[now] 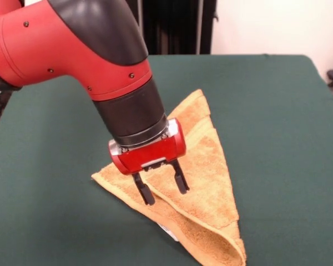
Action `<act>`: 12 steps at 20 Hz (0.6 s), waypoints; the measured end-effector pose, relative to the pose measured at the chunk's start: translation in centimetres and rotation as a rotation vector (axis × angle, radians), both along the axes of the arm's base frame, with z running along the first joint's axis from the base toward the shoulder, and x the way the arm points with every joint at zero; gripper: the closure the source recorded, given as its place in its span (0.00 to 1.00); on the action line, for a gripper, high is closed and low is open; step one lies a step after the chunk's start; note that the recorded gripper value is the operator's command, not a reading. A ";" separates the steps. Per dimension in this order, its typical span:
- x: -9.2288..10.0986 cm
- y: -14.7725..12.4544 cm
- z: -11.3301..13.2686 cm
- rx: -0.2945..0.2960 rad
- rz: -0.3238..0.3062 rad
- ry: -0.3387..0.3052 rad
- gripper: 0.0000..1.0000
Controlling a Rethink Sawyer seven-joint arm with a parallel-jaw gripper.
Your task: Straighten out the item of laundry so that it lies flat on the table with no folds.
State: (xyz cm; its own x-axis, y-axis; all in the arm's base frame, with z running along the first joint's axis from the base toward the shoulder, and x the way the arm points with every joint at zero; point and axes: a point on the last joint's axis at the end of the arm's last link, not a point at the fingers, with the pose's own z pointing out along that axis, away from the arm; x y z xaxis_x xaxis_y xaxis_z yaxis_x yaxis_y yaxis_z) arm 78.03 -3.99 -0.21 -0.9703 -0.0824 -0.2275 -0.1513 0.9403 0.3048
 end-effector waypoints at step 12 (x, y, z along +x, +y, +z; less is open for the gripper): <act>-0.3 1.5 -0.7 -0.028 0.039 -0.004 0.00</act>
